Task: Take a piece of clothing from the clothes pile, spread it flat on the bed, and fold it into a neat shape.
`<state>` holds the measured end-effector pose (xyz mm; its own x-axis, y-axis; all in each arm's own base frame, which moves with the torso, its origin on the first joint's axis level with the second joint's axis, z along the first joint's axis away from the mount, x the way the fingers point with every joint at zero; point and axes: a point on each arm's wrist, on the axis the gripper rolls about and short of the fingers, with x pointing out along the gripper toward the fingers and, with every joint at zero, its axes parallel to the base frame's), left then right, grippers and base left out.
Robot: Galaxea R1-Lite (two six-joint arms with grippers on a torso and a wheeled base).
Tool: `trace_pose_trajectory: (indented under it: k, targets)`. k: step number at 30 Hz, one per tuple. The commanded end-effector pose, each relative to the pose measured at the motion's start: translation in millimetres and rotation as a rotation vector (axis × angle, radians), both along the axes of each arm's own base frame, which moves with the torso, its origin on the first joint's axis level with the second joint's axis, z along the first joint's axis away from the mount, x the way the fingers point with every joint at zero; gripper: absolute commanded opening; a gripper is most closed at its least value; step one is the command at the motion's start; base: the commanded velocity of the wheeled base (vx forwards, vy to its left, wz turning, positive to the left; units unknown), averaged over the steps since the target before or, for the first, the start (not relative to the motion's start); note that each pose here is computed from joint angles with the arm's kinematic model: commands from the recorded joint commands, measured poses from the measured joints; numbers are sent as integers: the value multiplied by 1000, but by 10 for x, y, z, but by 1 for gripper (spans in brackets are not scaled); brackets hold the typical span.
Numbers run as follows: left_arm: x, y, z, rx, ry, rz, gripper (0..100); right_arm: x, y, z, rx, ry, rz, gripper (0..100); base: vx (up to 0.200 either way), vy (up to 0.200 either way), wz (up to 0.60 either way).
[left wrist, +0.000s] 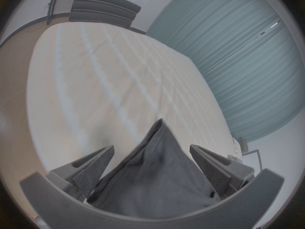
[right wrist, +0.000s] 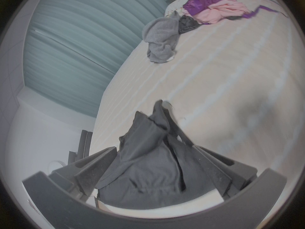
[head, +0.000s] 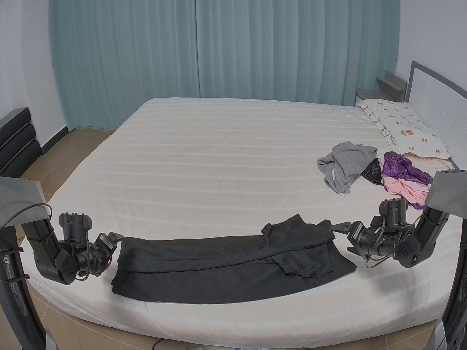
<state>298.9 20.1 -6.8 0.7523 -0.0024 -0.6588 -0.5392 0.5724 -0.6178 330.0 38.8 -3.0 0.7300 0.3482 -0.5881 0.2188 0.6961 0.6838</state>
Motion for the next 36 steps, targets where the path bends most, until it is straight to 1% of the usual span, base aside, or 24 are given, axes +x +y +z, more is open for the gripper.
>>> trace_pose_trajectory:
  k: [1,4,8,9,12,16,19,20,21,24,25,30,34,36]
  targets:
    - [-320,-36,63,-36,50,-9,100,-245,8,73,52,25,-30,100,-200,0,0]
    - [-360,-47,26,-41,73,-15,100,-242,13,61,71,38,-45,100,-200,200,0]
    - [-376,-142,-56,-25,107,-49,100,-271,43,43,77,52,-41,100,0,0,0]
    - [-375,-146,-59,-24,107,-50,100,-271,43,43,77,52,-41,100,0,0,0]
    - [-373,-252,-139,-14,112,-88,100,-283,47,22,78,62,-40,100,0,0,0]
    - [-343,-297,-179,3,94,-92,100,-279,47,-12,75,71,-40,100,0,0,0]
    - [-293,-415,-243,34,71,-119,100,-274,62,-36,73,76,-35,100,0,0,0]
    - [-293,-415,-243,34,71,-119,100,-274,62,-36,73,76,-35,100,0,0,0]
    - [-292,-473,-280,59,74,-138,100,-283,93,-52,69,82,-27,100,0,0,0]
    - [-294,-480,-288,64,77,-139,100,-283,93,-52,69,82,-27,100,0,0,0]
    - [-307,-562,-338,109,89,-134,100,-294,118,-69,62,87,-23,100,0,0,0]
    - [-322,-560,-310,98,84,-127,100,-300,132,-62,63,86,-17,100,0,0,0]
    - [-316,-568,-216,58,51,-83,100,-307,153,-55,61,85,-14,100,0,0,0]
    - [-330,-579,-173,50,41,-85,100,-310,151,-61,57,87,-19,100,0,-200,0]
